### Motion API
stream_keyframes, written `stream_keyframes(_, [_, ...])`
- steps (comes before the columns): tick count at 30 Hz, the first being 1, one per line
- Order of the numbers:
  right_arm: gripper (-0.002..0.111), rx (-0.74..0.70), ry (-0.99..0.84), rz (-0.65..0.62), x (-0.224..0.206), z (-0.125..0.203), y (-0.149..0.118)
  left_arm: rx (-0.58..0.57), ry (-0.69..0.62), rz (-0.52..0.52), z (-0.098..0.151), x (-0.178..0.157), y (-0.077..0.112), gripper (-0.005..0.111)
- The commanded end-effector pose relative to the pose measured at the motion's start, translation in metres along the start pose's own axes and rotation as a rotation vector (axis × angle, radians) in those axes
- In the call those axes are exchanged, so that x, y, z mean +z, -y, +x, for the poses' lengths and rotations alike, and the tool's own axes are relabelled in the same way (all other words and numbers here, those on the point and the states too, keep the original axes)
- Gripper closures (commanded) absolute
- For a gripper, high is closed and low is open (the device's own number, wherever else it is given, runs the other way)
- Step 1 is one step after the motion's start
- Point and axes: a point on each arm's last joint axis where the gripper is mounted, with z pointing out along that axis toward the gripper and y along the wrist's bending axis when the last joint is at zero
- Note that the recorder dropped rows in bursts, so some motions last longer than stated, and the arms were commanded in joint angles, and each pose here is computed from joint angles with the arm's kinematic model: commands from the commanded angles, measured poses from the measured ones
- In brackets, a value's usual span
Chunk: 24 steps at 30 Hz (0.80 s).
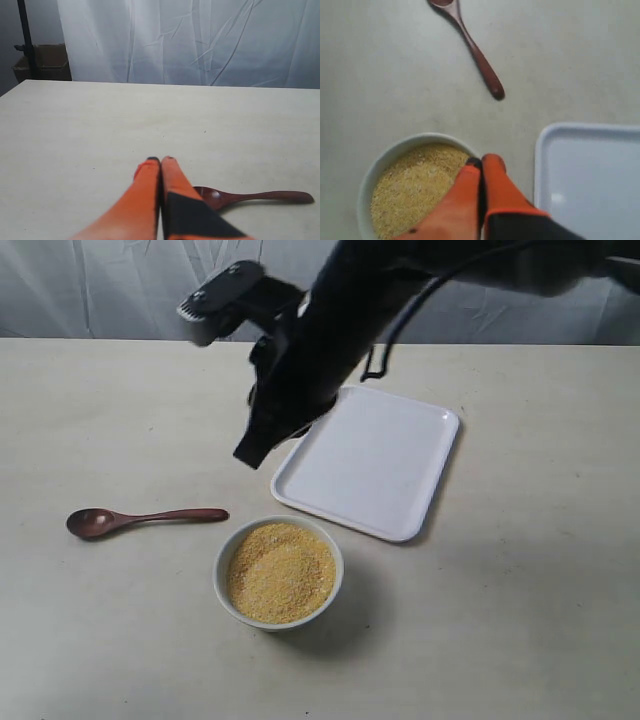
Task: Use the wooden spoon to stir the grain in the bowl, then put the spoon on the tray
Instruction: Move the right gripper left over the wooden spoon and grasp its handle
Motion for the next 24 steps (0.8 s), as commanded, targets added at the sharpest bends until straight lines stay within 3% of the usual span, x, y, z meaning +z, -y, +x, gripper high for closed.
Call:
stream_keyframes(1, [0.109, -0.179, -0.064, -0.025, 0.04, -0.025, -0.003, 0.0, 0.013, -0.001, 0.0, 0.0, 0.0, 0.107])
stream_keyframes(10, [0.108, -0.367, -0.096, -0.039, 0.108, -0.05, -0.01, 0.0, 0.015, -0.001, 0.0, 0.0, 0.0, 0.107])
stream_keyframes(17, [0.073, -0.391, -0.099, -0.019, 0.143, -0.055, -0.005, 0.0, 0.015, -0.001, 0.0, 0.0, 0.0, 0.107])
stream_keyframes(24, [0.069, -0.444, -0.073, 0.014, 0.161, -0.058, -0.01, 0.0, 0.017, -0.001, -0.001, 0.0, 0.0, 0.107])
